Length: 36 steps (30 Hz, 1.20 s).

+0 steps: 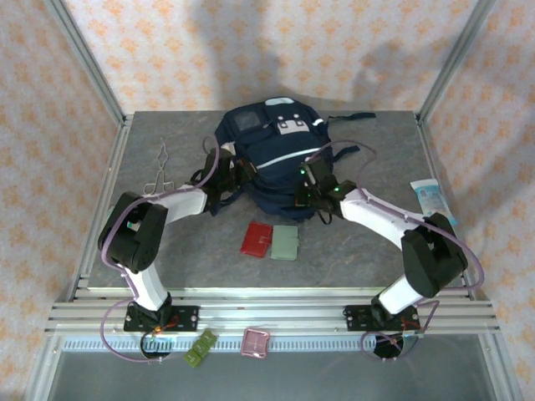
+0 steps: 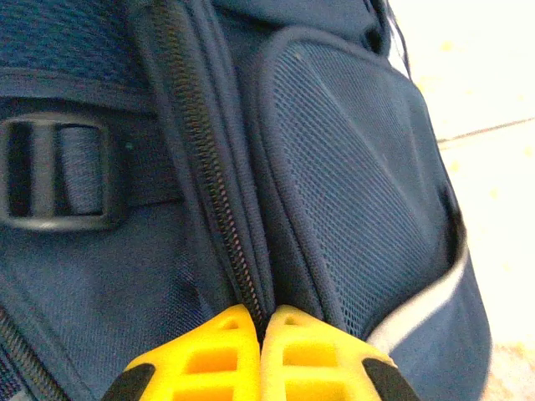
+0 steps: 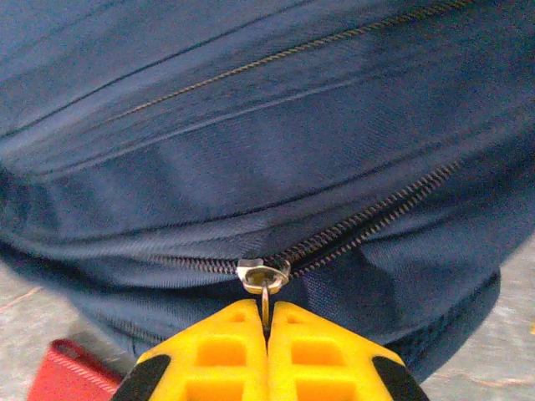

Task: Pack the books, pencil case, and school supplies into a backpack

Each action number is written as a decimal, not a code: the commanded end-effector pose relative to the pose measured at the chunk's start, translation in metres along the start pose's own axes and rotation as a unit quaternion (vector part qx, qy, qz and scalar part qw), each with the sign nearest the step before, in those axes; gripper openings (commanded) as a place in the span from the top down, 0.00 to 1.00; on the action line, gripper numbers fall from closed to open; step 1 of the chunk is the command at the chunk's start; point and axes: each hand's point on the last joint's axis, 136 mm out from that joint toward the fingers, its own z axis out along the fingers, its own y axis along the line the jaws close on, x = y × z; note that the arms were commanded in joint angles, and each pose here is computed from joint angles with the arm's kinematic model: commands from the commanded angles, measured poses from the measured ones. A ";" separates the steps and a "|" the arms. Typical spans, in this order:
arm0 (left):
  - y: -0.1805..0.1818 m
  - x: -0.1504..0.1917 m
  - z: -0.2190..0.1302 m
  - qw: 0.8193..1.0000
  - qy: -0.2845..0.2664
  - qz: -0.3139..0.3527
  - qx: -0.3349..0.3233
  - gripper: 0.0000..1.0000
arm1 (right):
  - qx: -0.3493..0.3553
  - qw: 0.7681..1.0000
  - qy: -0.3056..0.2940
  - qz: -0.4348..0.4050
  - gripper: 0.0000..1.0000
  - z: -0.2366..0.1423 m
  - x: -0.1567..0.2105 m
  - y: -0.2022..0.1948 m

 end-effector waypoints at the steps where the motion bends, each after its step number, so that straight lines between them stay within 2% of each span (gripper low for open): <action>1: -0.014 -0.059 0.005 0.997 -0.076 0.031 -0.005 1.00 | -0.066 0.997 0.033 -0.012 1.00 -0.004 0.015 0.044; 2: -0.015 -0.066 0.005 0.996 -0.082 0.035 -0.010 1.00 | -0.083 0.996 0.033 -0.011 1.00 -0.001 0.014 0.054; 3: -0.016 -0.074 0.004 0.995 -0.090 0.037 -0.015 0.95 | -0.103 0.994 0.034 -0.007 1.00 0.002 0.012 0.066; 7: -0.023 -0.087 -0.013 0.993 -0.109 0.034 -0.010 0.65 | -0.161 0.987 0.026 0.008 1.00 0.015 -0.005 0.100; 11: -0.017 -0.069 -0.034 0.995 -0.100 0.018 -0.003 0.55 | -0.167 0.986 0.023 0.007 1.00 0.024 -0.016 0.110; 15: -0.003 -0.036 -0.057 0.996 -0.089 -0.012 0.003 0.48 | -0.176 0.984 0.018 0.005 1.00 0.023 -0.020 0.115; 22: -0.009 0.021 -0.055 0.997 -0.048 -0.051 0.033 0.40 | -0.180 0.983 0.026 0.004 1.00 0.026 -0.015 0.115; 33: -0.014 0.030 -0.017 0.998 -0.025 -0.053 0.028 0.39 | -0.192 0.981 0.028 0.001 1.00 0.021 -0.012 0.118; 36: -0.014 0.028 -0.008 0.998 -0.025 -0.052 0.026 0.44 | -0.195 0.980 0.042 -0.008 1.00 0.025 -0.005 0.122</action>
